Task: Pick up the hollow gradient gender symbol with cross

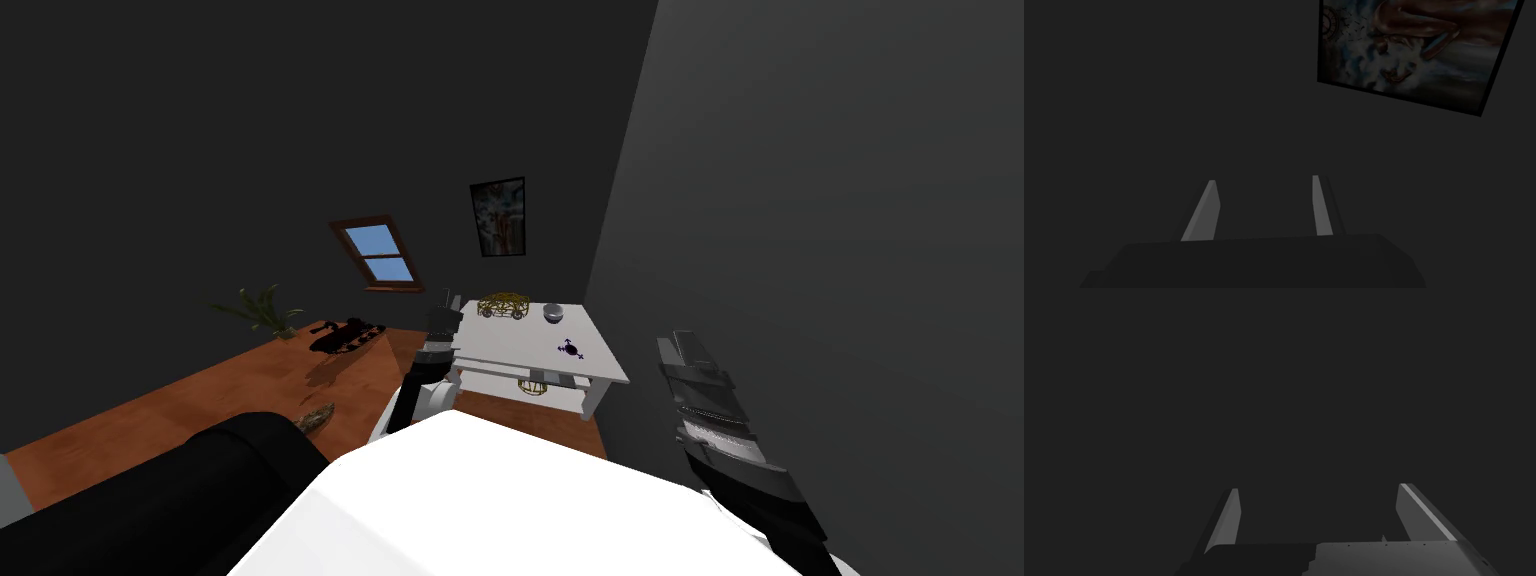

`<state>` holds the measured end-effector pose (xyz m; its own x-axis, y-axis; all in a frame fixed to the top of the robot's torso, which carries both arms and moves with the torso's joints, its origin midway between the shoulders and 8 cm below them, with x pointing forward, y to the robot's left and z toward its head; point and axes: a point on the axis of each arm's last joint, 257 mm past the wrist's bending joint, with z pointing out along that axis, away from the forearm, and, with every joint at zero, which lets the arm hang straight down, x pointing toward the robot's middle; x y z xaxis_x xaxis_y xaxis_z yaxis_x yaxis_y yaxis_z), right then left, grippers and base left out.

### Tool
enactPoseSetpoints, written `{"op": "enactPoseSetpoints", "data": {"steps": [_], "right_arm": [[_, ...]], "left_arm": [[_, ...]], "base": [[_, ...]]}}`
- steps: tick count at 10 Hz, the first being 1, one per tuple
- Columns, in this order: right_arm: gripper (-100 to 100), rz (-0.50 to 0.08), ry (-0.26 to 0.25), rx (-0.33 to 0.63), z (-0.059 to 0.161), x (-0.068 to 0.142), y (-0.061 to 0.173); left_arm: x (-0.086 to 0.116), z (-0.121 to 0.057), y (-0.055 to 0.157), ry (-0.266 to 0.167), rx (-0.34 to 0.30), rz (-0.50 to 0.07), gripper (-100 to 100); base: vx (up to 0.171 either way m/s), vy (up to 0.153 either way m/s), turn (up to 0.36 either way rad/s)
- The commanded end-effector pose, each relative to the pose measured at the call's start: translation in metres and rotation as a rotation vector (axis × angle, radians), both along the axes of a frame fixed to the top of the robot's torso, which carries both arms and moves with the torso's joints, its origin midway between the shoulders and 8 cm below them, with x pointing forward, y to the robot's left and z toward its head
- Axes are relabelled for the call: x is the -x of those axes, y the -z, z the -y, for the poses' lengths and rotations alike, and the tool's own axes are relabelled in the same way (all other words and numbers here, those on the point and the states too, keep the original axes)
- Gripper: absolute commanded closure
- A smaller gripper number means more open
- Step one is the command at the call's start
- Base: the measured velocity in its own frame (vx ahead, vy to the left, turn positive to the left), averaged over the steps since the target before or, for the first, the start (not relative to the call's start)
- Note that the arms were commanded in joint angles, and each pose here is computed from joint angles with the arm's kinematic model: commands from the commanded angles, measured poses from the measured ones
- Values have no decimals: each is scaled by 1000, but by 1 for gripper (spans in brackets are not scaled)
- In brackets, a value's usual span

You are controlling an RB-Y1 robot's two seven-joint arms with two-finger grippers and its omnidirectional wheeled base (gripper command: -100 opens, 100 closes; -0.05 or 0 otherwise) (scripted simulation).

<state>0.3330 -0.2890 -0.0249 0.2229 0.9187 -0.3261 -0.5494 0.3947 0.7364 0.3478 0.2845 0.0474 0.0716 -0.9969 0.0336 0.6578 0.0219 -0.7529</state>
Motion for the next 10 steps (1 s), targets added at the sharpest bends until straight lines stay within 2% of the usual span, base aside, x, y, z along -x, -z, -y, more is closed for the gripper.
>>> {"op": "enactPoseSetpoints", "data": {"steps": [1, 3, 4, 5, 6, 7, 8, 9, 10], "right_arm": [[-100, -34, 3, 17, 4, -6, 12], [-100, -142, 6, 70, 10, -11, 52], [-100, -157, 9, 67, 12, -12, 59], [-100, -220, 11, 92, 16, -12, 83], [-100, -225, 12, 92, 17, -12, 86], [-100, -289, 12, 117, 21, -11, 110], [-100, -297, 14, 116, 23, -11, 114], [-100, -369, 15, 141, 28, -7, 143], [-100, -373, 16, 140, 29, -7, 145]], "left_arm": [[0, 0, 0, 0, 0, 0, 0], [0, 0, 0, 0, 0, 0, 0], [0, 0, 0, 0, 0, 0, 0], [0, 0, 0, 0, 0, 0, 0], [0, 0, 0, 0, 0, 0, 0], [0, 0, 0, 0, 0, 0, 0], [0, 0, 0, 0, 0, 0, 0], [0, 0, 0, 0, 0, 0, 0], [0, 0, 0, 0, 0, 0, 0]], "base": [[-77, -10, 60], [-70, -8, 157], [-67, -14, 53], [-72, -18, 114], [-57, -16, 86], [-59, -5, 175], [-51, 1, 81], [-53, 4, 180], [-51, -1, 96]]}}
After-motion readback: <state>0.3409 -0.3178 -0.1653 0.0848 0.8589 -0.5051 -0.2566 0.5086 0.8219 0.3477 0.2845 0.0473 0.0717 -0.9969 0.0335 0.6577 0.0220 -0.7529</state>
